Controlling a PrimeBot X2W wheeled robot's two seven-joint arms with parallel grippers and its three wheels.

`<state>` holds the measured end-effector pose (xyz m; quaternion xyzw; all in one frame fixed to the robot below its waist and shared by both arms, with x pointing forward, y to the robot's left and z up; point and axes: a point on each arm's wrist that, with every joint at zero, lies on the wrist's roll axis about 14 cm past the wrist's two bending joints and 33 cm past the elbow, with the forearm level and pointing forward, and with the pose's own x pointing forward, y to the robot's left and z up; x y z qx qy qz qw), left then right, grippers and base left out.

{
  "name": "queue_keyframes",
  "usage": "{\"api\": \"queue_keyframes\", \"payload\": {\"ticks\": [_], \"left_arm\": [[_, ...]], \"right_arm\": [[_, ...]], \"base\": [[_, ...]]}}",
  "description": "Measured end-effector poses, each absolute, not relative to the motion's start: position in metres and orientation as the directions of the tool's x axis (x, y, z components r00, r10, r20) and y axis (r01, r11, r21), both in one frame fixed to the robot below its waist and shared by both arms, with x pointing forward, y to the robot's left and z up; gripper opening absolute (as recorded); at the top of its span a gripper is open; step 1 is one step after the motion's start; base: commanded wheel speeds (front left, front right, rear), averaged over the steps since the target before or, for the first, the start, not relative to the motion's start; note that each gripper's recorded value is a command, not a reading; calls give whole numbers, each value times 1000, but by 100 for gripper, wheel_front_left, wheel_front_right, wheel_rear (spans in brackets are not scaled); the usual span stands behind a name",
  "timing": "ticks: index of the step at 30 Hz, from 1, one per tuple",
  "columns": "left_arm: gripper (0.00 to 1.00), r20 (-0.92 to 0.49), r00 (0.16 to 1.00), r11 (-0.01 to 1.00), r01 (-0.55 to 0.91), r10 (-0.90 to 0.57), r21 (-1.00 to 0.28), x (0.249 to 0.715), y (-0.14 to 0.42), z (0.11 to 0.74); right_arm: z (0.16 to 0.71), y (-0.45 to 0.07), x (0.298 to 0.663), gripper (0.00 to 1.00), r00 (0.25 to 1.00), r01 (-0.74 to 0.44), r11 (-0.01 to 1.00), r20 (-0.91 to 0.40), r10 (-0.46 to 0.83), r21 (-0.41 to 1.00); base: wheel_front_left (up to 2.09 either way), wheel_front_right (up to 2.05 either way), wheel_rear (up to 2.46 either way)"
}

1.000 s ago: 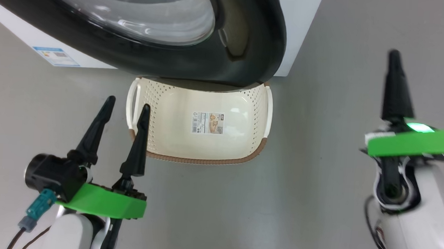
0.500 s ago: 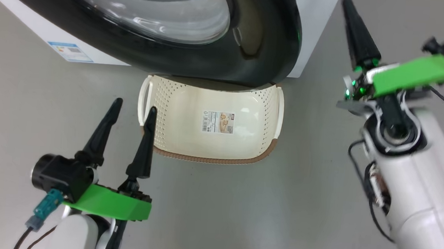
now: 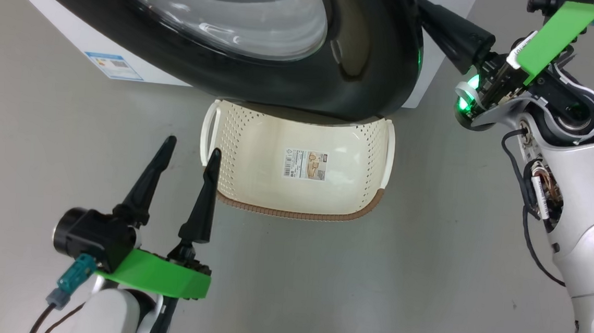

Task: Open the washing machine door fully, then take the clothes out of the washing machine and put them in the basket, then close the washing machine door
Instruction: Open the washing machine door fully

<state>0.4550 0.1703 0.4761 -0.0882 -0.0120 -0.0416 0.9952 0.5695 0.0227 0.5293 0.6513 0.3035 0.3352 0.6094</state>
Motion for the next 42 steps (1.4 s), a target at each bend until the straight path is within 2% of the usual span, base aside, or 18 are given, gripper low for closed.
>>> {"api": "queue_keyframes", "payload": {"ticks": [4,11,25,42], "left_arm": [[100,27,997,982,80,-76,-172,454,172,475],[100,29,997,983,74,-70,-170,452,174,477],[100,88,995,986,49,-35,-162,440,187,504],[100,99,989,981,-88,107,-175,382,229,516]], "right_arm": [[529,31,563,0,519,-21,-48,52,853,999],[531,42,551,0,436,-55,-12,35,899,998],[540,70,504,0,303,-85,-4,30,952,996],[542,110,432,0,131,-84,18,-7,991,996]], "base": [[0,0,0],[0,0,0],[0,0,0],[0,0,0]]}}
